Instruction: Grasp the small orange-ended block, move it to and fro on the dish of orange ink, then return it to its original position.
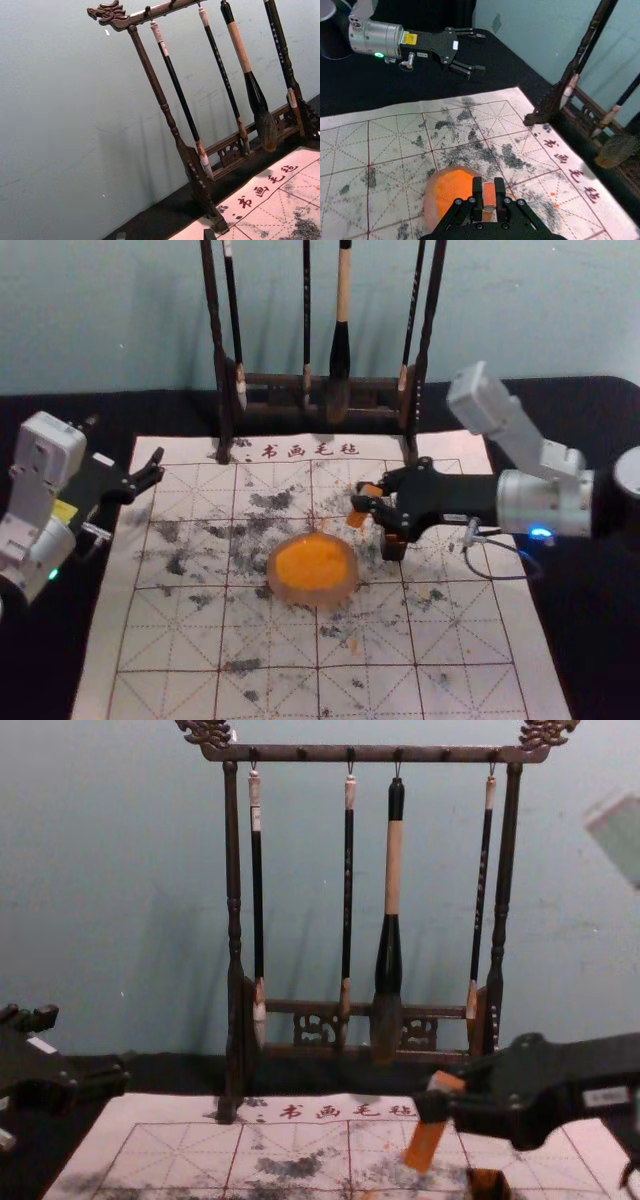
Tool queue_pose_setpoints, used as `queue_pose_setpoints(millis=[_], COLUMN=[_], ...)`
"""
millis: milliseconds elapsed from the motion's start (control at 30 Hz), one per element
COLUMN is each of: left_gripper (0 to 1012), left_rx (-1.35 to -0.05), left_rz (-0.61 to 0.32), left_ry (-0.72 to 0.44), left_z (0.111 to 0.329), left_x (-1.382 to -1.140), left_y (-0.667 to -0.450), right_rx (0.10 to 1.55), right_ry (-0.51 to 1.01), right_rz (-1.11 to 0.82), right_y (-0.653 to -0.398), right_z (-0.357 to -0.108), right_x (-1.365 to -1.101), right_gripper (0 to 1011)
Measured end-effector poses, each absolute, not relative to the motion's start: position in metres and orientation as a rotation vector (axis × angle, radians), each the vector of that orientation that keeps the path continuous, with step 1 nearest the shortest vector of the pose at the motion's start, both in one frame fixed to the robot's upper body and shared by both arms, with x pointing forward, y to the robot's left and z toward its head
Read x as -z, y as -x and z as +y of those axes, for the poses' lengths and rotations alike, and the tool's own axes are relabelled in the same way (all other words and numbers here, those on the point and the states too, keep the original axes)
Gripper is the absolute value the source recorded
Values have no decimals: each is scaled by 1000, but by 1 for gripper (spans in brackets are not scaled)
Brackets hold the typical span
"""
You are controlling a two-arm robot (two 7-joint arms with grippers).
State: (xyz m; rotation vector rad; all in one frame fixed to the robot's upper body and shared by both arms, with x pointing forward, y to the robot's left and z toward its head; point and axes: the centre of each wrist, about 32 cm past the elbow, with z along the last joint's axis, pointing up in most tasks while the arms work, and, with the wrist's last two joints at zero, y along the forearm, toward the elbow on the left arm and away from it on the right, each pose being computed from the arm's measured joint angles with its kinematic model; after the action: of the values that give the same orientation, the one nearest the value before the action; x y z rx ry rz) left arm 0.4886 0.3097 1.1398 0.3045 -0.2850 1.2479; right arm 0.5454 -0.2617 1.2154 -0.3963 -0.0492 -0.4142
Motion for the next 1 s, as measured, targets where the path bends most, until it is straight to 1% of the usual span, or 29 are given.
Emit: queue_pose_setpoints(millis=[133, 367, 1000], left_gripper=[1002, 1002, 1001], left_rx=[-1248, -1248, -1248], left_rz=[-285, -285, -285], left_ry=[-304, -304, -304], left_z=[310, 310, 310], left_x=[-1140, -1140, -1140], left_y=[-489, -489, -489], right_rx=[416, 416, 374], right_ry=[418, 457, 517], right_rz=[-25, -7, 10], right_y=[-549, -554, -564], right_z=[-246, -230, -202], right_x=[-1211, -1207, -1201], right_gripper=[116, 116, 116])
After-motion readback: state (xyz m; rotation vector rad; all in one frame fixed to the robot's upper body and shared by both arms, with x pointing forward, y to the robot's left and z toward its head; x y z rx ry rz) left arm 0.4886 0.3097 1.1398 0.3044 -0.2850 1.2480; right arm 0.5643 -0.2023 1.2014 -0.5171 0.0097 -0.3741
